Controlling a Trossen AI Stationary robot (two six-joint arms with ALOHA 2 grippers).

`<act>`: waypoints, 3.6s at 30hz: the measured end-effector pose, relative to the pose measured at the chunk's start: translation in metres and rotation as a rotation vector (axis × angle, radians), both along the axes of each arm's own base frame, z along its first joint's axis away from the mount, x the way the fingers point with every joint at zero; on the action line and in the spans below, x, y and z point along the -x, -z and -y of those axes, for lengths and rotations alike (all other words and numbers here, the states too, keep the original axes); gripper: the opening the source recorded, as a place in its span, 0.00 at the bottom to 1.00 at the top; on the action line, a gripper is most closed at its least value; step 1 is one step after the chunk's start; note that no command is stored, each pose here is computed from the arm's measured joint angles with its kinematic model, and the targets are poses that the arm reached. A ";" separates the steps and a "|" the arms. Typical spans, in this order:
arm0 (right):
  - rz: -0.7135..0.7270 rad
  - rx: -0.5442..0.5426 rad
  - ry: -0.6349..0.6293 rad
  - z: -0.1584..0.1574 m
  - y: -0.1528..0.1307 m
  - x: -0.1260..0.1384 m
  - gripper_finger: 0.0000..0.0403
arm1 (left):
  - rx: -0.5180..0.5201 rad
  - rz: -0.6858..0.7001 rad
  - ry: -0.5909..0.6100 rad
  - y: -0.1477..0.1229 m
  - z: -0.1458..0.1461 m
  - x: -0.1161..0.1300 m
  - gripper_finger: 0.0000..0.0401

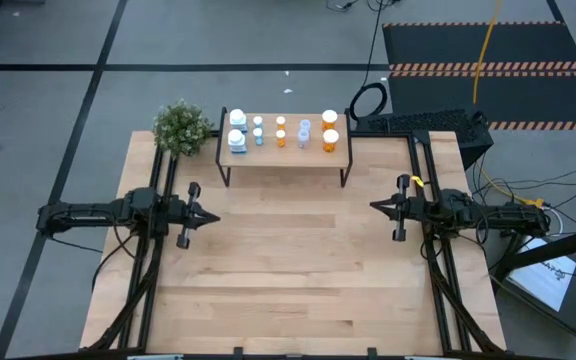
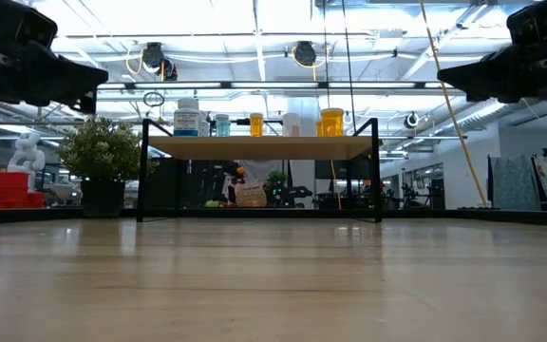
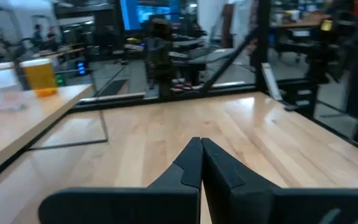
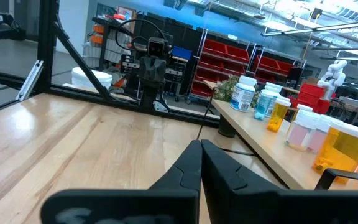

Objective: Pick and place medicine bottles onto shelf by color
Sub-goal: Return to Home Position

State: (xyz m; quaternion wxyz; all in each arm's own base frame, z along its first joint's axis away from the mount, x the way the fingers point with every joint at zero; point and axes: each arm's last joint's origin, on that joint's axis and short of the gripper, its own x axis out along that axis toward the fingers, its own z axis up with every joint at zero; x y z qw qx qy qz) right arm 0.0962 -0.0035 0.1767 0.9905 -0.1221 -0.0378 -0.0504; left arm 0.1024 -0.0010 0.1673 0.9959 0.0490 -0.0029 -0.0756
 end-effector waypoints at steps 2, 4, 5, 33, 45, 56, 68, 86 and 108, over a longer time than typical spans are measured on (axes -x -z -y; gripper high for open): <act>0.001 0.000 0.000 0.000 0.000 0.000 0.00 | 0.018 0.002 -0.033 0.000 -0.001 0.001 0.01; 0.001 0.000 0.000 0.000 0.000 0.000 0.00 | 0.029 -0.003 -0.063 0.000 -0.002 0.001 0.01; 0.002 0.000 0.000 0.000 0.000 0.000 0.00 | 0.031 -0.007 -0.078 0.001 -0.002 0.001 0.01; 0.005 0.000 0.000 0.000 0.000 0.000 0.00 | -0.001 0.001 -0.092 0.001 -0.002 0.003 0.01; 0.005 0.000 -0.001 0.000 0.000 0.000 0.00 | -0.002 0.001 -0.092 0.001 -0.002 0.003 0.10; 0.005 0.000 -0.001 0.000 0.000 0.000 0.00 | -0.002 0.001 -0.092 0.001 -0.002 0.003 0.10; 0.005 0.000 -0.001 0.000 0.000 0.000 0.00 | -0.002 0.001 -0.092 0.001 -0.002 0.003 0.10; 0.005 0.000 -0.001 0.000 0.000 0.000 0.00 | -0.002 0.001 -0.092 0.001 -0.002 0.003 0.10; 0.005 0.000 -0.001 0.000 0.000 0.000 0.00 | -0.002 0.001 -0.092 0.001 -0.002 0.003 0.10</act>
